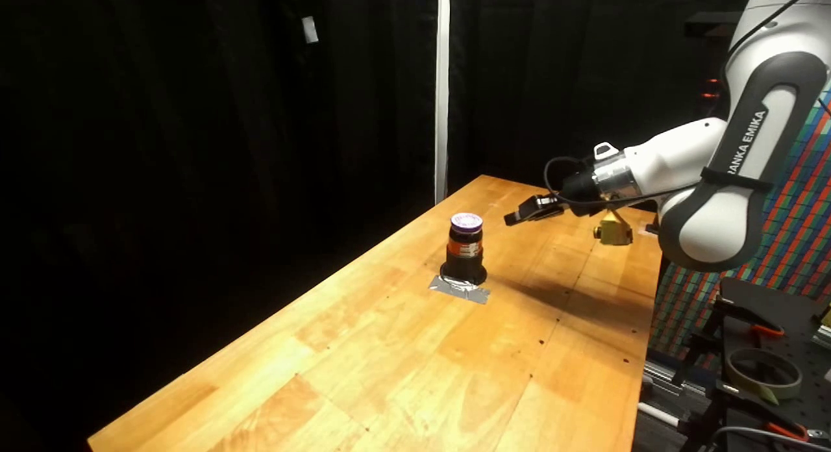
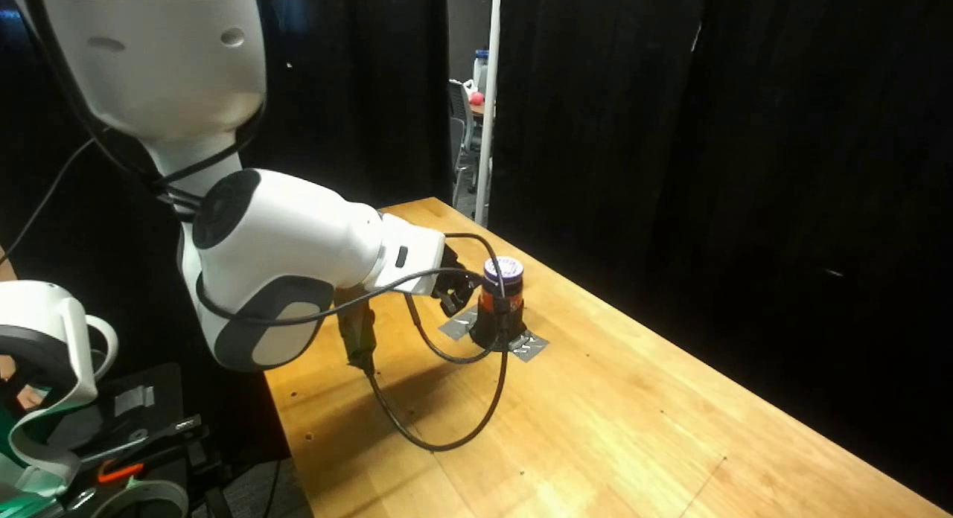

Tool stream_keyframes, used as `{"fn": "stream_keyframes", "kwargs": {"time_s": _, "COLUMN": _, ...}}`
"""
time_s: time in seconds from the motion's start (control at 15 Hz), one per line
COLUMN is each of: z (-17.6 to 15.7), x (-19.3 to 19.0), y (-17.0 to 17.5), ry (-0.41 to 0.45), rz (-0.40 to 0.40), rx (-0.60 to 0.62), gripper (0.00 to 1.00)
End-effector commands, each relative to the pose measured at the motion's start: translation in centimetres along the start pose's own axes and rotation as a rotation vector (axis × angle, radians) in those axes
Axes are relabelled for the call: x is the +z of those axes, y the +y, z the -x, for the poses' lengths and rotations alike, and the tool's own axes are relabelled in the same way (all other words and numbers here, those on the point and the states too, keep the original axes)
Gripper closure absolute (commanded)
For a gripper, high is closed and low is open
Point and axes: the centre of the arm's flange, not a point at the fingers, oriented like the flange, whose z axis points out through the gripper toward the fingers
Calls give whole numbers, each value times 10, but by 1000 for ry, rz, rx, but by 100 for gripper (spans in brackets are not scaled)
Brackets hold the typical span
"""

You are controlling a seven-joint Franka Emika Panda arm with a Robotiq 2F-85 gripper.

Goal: Put a rubber band around the cup

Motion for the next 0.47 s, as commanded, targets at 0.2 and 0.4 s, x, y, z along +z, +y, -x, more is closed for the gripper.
{"fn": "stream_keyframes", "kwargs": {"time_s": 0.2, "z": 8, "x": -19, "y": 19, "ry": 50, "rz": -70, "rx": 58, "gripper": 63}}
{"fn": "stream_keyframes", "kwargs": {"time_s": 0.4, "z": 12, "x": -9, "y": 19, "ry": 26, "rz": -56, "rx": 55, "gripper": 64}}
